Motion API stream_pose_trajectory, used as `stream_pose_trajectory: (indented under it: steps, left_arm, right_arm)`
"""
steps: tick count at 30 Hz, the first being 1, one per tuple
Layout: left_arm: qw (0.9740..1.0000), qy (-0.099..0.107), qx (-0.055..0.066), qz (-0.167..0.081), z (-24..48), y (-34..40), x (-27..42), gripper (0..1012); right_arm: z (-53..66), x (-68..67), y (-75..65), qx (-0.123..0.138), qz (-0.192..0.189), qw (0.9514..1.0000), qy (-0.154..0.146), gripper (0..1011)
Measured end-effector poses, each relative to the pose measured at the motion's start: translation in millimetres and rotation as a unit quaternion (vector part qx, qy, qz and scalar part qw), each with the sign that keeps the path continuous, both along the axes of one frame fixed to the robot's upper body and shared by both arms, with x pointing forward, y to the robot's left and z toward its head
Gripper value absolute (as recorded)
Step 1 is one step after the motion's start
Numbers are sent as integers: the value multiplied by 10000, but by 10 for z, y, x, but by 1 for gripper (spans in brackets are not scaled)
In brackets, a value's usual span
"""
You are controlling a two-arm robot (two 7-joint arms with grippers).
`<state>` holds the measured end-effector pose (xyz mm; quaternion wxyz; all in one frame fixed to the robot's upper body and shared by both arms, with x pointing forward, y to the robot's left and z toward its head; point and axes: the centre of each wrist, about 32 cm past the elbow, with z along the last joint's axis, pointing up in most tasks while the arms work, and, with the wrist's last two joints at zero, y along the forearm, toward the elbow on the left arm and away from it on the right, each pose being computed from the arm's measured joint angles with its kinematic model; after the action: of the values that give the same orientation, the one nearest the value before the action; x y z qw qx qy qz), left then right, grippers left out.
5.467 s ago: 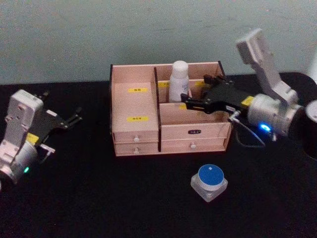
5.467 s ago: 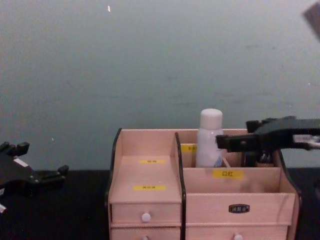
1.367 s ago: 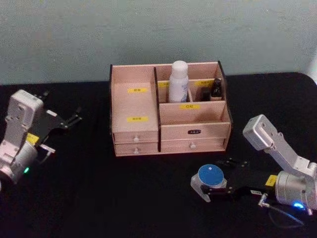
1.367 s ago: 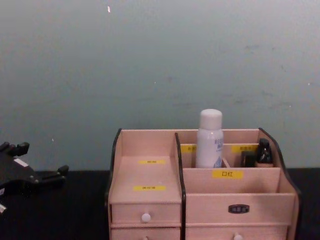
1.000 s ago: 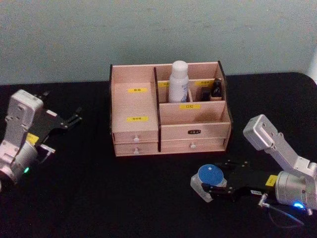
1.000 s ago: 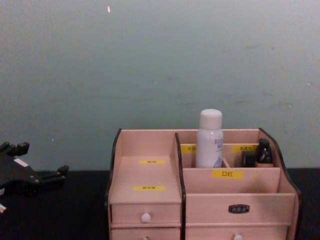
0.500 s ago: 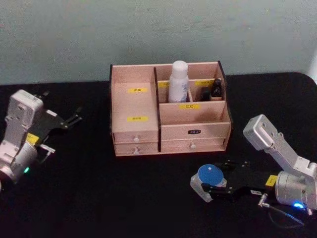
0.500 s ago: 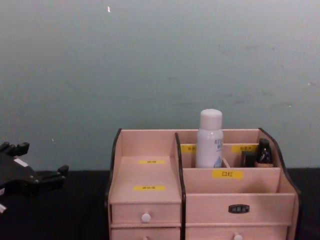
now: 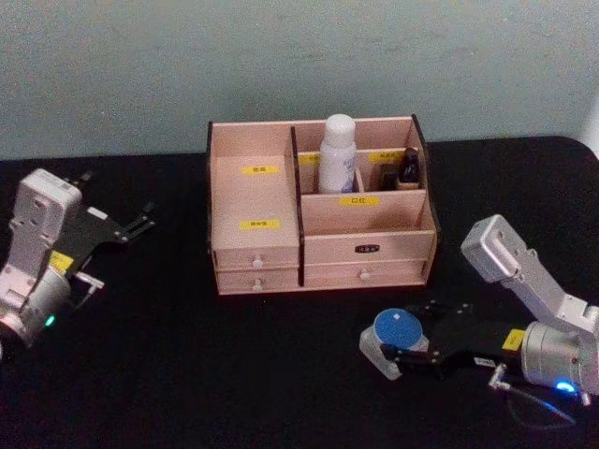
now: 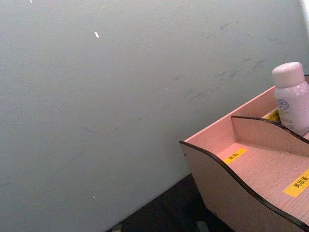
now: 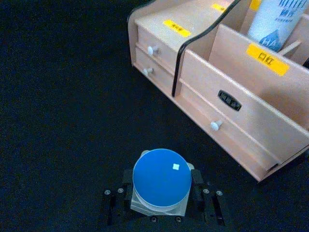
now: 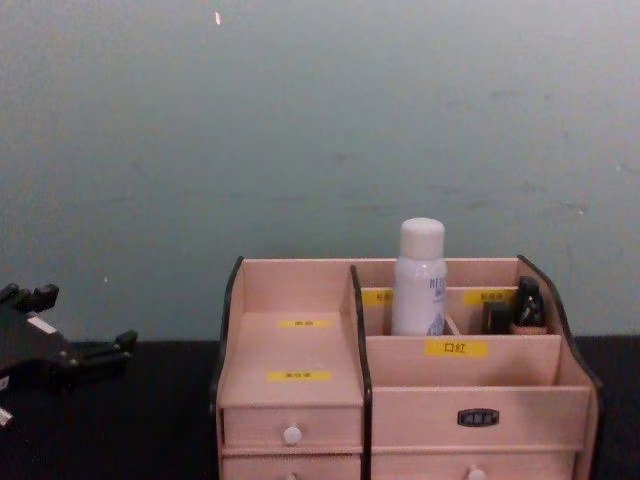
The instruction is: Pick up the facial cleanser and watermelon frost from the table and place them into the tiered storage box.
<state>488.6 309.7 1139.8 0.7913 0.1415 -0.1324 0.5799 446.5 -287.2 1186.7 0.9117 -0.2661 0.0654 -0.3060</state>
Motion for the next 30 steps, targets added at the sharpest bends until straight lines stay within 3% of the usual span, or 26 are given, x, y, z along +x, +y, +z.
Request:
stream_pose_trajectory:
  steps: [13,18,30]
  left_arm:
    - [10000,0,0,0,0,0,0,1001]
    - [10000,0,0,0,0,0,0,1001]
    - [10000,0,0,0,0,0,0,1001]
  right_arm:
    - [276,69,-27,435,-45,9979,-472,725]
    - [426,203,59,639,-11,9950,-774,725]
    - [609,567,312,912,64,9903,-1049,725]
